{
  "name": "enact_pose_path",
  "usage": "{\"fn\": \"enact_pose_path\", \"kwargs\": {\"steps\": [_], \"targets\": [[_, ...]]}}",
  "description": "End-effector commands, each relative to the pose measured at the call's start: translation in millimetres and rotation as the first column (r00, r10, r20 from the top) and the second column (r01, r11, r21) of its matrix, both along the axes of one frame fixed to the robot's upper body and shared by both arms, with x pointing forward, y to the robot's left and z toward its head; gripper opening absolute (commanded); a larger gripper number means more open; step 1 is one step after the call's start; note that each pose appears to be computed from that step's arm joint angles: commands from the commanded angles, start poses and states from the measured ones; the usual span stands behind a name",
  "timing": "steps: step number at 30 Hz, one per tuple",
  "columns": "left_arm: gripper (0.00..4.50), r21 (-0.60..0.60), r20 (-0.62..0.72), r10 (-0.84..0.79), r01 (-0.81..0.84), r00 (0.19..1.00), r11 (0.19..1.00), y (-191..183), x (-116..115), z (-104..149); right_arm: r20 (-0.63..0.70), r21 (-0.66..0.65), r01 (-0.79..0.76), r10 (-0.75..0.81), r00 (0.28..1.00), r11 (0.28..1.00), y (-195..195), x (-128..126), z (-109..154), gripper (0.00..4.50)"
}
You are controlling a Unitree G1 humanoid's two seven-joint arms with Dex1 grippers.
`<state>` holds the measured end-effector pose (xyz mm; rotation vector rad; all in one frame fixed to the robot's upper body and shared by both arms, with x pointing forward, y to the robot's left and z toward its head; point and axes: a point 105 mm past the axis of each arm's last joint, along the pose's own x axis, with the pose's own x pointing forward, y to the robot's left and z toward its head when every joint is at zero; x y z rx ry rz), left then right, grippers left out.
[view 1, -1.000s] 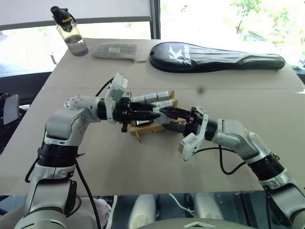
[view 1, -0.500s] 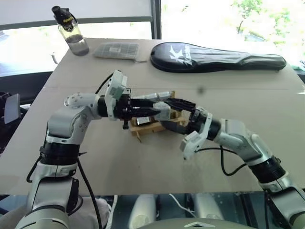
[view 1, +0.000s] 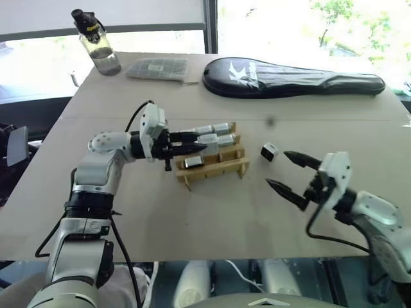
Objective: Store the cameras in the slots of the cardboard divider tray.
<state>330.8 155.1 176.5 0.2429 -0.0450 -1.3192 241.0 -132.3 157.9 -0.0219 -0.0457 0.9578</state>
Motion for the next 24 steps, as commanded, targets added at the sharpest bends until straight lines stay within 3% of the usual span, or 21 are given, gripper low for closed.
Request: {"fn": "enact_pose_path", "kwargs": {"steps": [1, 16, 24], "targets": [[0.68, -0.008, 0.067, -0.011, 0.011, 0.998, 1.0, 1, 3, 5, 0.007, 0.041, -0.024, 0.023, 1.0, 0.999, -3, -7, 16, 4.39], [0.68, 0.025, 0.078, -0.06, 0.058, 0.995, 0.998, -15, 13, -28, -0.023, 0.039, 0.019, -0.018, 1.0, 0.999, -11, -10, 13, 4.39], [0.68, 0.029, 0.09, -0.077, 0.075, 0.993, 0.997, -21, 16, -29, -0.025, 0.039, 0.035, -0.034, 0.999, 0.999, -12, -11, 11, 4.39]]}}
